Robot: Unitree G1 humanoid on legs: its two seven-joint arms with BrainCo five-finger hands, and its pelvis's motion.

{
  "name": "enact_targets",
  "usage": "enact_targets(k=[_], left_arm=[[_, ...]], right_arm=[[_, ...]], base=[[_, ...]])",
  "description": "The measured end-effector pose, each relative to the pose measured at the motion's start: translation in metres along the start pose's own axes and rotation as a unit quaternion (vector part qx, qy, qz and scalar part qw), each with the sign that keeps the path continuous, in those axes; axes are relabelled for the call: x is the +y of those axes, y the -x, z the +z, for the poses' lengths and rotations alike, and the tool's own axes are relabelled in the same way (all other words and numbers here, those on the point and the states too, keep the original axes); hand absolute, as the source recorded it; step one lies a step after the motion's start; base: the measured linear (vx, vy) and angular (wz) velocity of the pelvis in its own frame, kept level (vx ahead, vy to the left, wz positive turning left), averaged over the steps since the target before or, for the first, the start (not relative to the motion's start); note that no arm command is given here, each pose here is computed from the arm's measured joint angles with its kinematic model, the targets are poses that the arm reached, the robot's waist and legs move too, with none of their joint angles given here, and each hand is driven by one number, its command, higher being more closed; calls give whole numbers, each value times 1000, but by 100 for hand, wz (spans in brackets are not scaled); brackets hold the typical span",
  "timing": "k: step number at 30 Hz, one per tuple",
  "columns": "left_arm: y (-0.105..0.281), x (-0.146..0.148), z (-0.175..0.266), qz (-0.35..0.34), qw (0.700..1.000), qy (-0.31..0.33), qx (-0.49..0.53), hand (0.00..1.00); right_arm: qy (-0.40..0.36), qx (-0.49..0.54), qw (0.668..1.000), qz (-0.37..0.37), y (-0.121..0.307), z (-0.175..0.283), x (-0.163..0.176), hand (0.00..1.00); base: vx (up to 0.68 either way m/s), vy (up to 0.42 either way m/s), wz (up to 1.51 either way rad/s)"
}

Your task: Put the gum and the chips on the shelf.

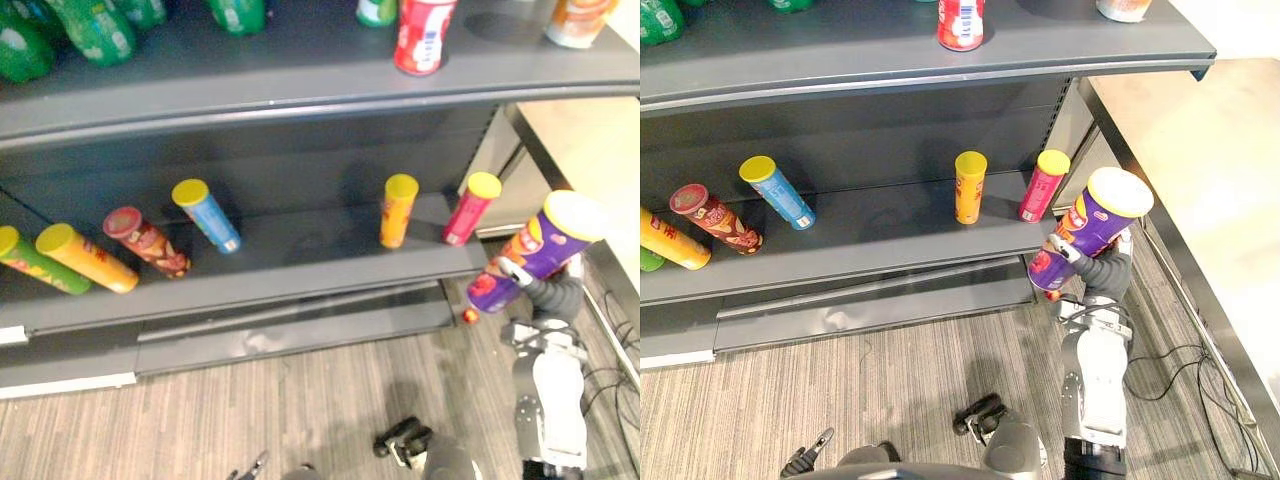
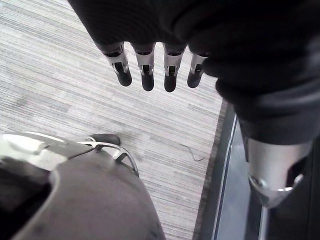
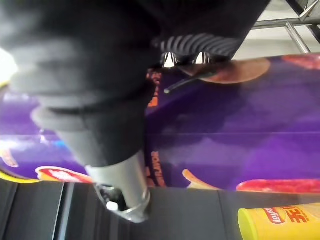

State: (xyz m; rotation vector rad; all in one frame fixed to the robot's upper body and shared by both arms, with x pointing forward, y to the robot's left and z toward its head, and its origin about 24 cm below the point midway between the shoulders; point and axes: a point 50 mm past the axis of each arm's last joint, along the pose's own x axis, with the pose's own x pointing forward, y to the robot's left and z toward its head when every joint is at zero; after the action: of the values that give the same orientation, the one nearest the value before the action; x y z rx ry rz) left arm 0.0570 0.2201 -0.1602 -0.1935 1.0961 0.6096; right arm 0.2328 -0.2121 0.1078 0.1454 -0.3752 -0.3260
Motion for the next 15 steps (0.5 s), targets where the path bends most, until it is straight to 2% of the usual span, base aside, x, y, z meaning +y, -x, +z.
enact_targets(k=[8, 15], left_arm=[[0, 0, 0, 0, 1000, 0, 0, 0], [0, 0, 1, -5, 1000, 13, -1, 0]], right_arm=[[1, 5, 1000, 7, 2, -2, 1, 100], [2, 15, 999, 37, 4, -5, 15, 100]], base=[[10, 5, -1], [-5, 25, -3]])
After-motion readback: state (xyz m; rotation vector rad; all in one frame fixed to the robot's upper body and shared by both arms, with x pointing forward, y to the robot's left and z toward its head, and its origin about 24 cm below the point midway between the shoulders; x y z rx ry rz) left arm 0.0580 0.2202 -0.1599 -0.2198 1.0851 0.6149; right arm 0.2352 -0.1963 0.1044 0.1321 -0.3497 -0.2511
